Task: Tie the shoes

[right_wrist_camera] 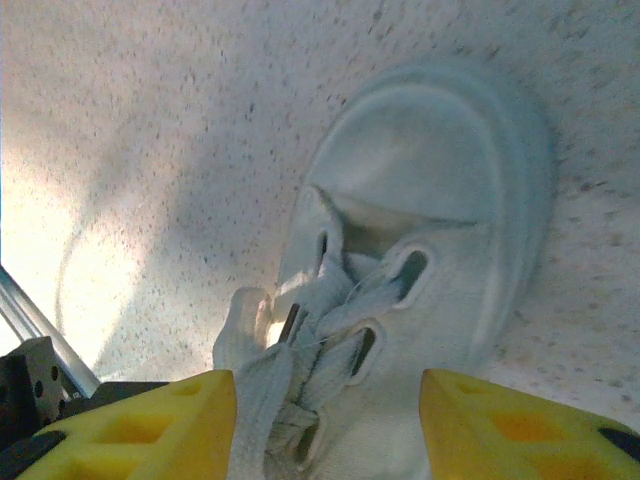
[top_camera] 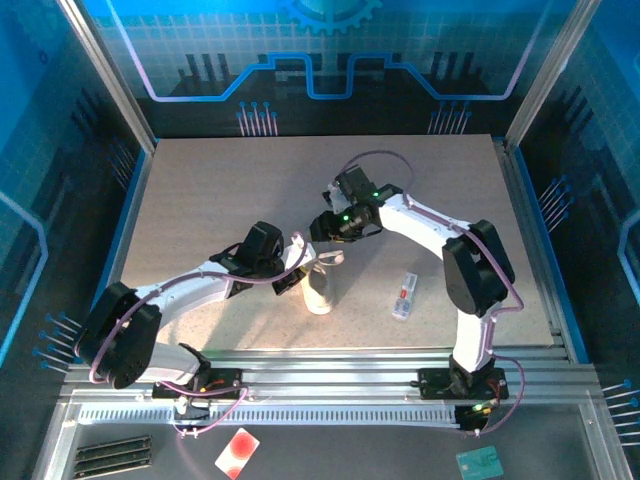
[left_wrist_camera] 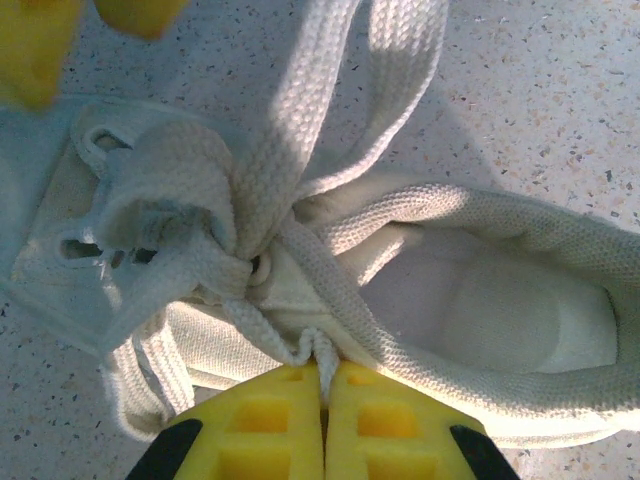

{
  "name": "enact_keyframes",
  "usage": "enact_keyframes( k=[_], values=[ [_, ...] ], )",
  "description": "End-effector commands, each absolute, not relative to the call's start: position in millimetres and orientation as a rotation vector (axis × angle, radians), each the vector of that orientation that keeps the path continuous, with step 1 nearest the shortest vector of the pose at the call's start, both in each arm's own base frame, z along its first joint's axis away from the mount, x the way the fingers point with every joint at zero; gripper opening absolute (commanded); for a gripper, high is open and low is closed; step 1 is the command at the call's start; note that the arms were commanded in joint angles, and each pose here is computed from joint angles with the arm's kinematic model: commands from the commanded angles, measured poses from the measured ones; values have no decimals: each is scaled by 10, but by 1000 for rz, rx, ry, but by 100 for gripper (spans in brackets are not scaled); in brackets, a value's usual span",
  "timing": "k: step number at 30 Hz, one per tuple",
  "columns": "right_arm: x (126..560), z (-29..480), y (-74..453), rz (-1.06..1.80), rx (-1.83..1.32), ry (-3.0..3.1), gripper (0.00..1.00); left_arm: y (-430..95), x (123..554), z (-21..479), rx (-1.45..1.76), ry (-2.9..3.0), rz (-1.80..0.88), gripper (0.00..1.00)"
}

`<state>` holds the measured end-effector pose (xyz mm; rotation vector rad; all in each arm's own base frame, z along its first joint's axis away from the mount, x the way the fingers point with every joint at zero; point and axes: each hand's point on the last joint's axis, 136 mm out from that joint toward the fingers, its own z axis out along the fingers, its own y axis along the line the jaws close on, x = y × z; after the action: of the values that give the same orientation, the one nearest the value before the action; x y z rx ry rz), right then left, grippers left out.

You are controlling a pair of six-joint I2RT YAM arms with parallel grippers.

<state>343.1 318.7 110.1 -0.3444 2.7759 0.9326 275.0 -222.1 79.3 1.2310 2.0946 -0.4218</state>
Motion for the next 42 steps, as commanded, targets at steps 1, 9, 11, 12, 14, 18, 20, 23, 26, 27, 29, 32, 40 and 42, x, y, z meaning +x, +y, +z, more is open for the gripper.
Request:
enact_keyframes(
  k=[1,9,11,12,14,18,20,23,26,27,29,32,40,42],
  values=[
    [3326,1134,3336,1003,-389,2802,52,-2256,2781,862,1249,2066,-408,0],
    [3218,1063,3370,977,-478,2839,52,-2256,2791,873,1241,2065,-407,0],
    [3204,1059,3366,975,-493,2842,51,-2257,2792,875,1241,2065,-407,0],
    [3199,1061,3371,977,-502,2842,51,-2256,2793,875,1240,2066,-407,0],
    [3193,1053,3375,980,-516,2852,51,-2258,2793,878,1240,2066,-407,0],
    [3167,1011,3403,981,-549,2869,51,-2257,2792,870,1240,2071,-406,0],
    [3169,1002,3408,980,-563,2867,47,-2257,2789,869,1240,2075,-408,0],
    [3192,1030,3385,945,-576,2848,32,-2250,2784,868,1237,2079,-407,0],
    [3230,1090,3348,923,-588,2815,22,-2241,2768,856,1235,2086,-409,0],
    [3235,1117,3342,920,-596,2804,21,-2235,2763,852,1233,2090,-409,0],
    [3257,1173,3312,901,-611,2779,19,-2213,2753,841,1225,2106,-405,0],
    [3285,1253,3273,876,-623,2733,12,-2181,2734,824,1208,2123,-397,0],
    [3388,1361,3121,828,-594,2646,0,-2098,2760,760,1163,2185,-350,0],
    [3425,1352,3074,813,-583,2643,0,-2083,2769,738,1150,2203,-344,0]
  ],
)
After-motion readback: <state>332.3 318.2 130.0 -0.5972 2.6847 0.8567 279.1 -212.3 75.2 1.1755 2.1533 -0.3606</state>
